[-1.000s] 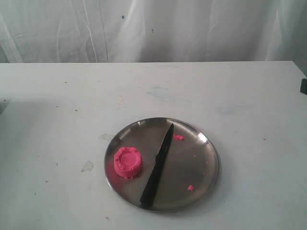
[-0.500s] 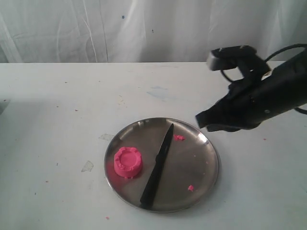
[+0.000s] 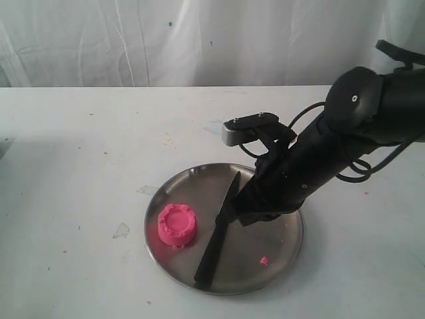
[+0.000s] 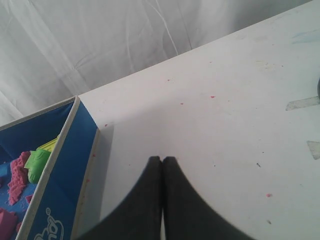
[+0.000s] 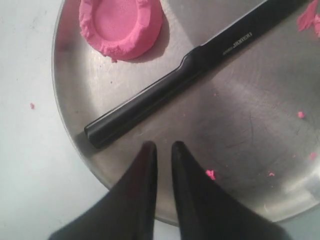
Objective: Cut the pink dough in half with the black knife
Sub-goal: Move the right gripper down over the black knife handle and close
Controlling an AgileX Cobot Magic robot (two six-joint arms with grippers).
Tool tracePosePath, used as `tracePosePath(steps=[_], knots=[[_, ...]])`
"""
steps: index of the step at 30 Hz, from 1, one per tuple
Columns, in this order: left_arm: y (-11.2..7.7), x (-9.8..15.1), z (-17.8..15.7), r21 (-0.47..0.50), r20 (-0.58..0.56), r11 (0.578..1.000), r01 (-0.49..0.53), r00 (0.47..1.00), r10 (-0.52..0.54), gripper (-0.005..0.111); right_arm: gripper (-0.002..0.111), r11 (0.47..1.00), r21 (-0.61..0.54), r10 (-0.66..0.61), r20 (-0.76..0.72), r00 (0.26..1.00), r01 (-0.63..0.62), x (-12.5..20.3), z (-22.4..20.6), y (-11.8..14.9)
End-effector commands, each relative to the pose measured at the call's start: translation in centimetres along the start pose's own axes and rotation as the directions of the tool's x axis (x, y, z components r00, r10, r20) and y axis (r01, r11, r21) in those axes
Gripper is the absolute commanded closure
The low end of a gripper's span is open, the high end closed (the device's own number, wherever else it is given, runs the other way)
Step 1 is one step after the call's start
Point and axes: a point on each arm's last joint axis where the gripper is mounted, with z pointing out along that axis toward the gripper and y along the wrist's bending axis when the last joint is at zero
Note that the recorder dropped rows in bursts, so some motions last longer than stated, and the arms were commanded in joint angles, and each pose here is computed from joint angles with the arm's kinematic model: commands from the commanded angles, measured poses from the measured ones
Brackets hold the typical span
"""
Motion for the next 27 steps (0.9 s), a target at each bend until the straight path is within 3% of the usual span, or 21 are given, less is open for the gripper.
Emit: tracePosePath(steps=[1, 4, 6, 11, 16, 21, 27], knots=[[0.0, 0.1, 0.0, -0.003, 0.000, 1.000, 0.004, 1.000, -0.004, 0.107, 0.072, 1.000, -0.007, -0.011, -0.032, 0.999, 0.010, 0.1, 1.0, -0.3], [0.0, 0.1, 0.0, -0.003, 0.000, 1.000, 0.004, 1.000, -0.004, 0.107, 0.054, 1.000, -0.015, 0.009, -0.062, 0.998, -0.010, 0.2, 1.9, -0.5], [0.0, 0.1, 0.0, -0.003, 0.000, 1.000, 0.004, 1.000, -0.004, 0.107, 0.050, 0.997, -0.041, 0.067, -0.089, 0.994, -0.071, 0.1, 2.2, -0.3], [0.0, 0.1, 0.0, -0.003, 0.000, 1.000, 0.004, 1.000, -0.004, 0.107, 0.049, 0.988, -0.094, 0.113, -0.122, 0.986, -0.125, -1.9, 1.9, 1.6], [0.0, 0.1, 0.0, -0.003, 0.000, 1.000, 0.004, 1.000, -0.004, 0.107, 0.049, 0.991, -0.009, 0.133, -0.083, 0.988, -0.134, -4.6, 2.3, 3.2], [0.0, 0.1, 0.0, -0.003, 0.000, 1.000, 0.004, 1.000, -0.004, 0.107, 0.049, 0.978, 0.141, 0.179, -0.192, 0.965, -0.154, -4.1, 4.5, 2.2], [0.0, 0.1, 0.0, -0.003, 0.000, 1.000, 0.004, 1.000, -0.004, 0.107, 0.050, 0.964, 0.148, 0.246, -0.200, 0.948, -0.219, -3.9, 6.8, 1.6]])
